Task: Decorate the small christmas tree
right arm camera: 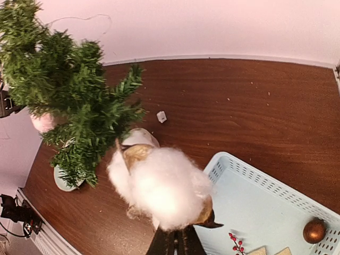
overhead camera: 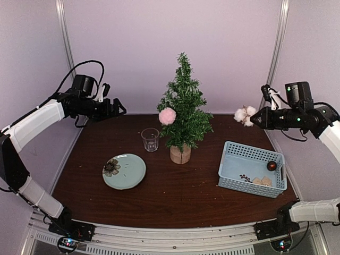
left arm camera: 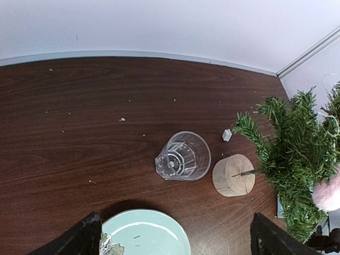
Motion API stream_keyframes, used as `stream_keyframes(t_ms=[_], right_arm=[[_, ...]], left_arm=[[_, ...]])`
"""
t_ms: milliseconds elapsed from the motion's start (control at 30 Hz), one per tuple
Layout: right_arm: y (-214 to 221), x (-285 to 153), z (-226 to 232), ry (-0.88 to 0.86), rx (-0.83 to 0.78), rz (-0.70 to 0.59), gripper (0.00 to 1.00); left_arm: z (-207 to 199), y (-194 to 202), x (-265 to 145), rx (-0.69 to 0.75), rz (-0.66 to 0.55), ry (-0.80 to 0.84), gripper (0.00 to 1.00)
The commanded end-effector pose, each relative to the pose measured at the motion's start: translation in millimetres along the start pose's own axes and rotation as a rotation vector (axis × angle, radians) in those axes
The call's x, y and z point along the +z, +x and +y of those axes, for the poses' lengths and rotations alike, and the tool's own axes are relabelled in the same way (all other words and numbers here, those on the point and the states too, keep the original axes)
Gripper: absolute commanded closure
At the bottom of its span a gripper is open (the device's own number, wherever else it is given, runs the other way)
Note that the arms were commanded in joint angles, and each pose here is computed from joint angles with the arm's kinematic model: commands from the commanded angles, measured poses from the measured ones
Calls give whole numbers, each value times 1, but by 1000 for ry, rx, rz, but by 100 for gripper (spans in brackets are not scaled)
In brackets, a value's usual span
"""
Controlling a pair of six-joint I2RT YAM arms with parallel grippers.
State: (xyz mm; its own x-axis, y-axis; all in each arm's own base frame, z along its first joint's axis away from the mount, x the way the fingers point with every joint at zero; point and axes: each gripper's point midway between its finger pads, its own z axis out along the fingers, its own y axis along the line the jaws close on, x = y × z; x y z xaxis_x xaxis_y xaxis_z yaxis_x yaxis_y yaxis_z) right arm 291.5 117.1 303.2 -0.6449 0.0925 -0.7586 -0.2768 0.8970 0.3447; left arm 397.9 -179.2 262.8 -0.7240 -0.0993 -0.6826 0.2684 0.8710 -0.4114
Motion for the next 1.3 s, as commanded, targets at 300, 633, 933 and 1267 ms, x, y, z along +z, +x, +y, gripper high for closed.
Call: stream_keyframes(t_ms=[300,633,933,1267], right_arm=[[-3,37,170,-171,-225,-34,100],[23,103,191,-74,-261,40,100],[30,139,190,-20,-270,40,100],[33,148,175,77,-270,58,78]], left_arm=[[-9,-6,-6,-1,-34,27,2],[-8,-6,-9,0,-42,19,2],[-8,-5,-9,2,-42,17,2],[-6,-2,-9,6,-36,13,2]])
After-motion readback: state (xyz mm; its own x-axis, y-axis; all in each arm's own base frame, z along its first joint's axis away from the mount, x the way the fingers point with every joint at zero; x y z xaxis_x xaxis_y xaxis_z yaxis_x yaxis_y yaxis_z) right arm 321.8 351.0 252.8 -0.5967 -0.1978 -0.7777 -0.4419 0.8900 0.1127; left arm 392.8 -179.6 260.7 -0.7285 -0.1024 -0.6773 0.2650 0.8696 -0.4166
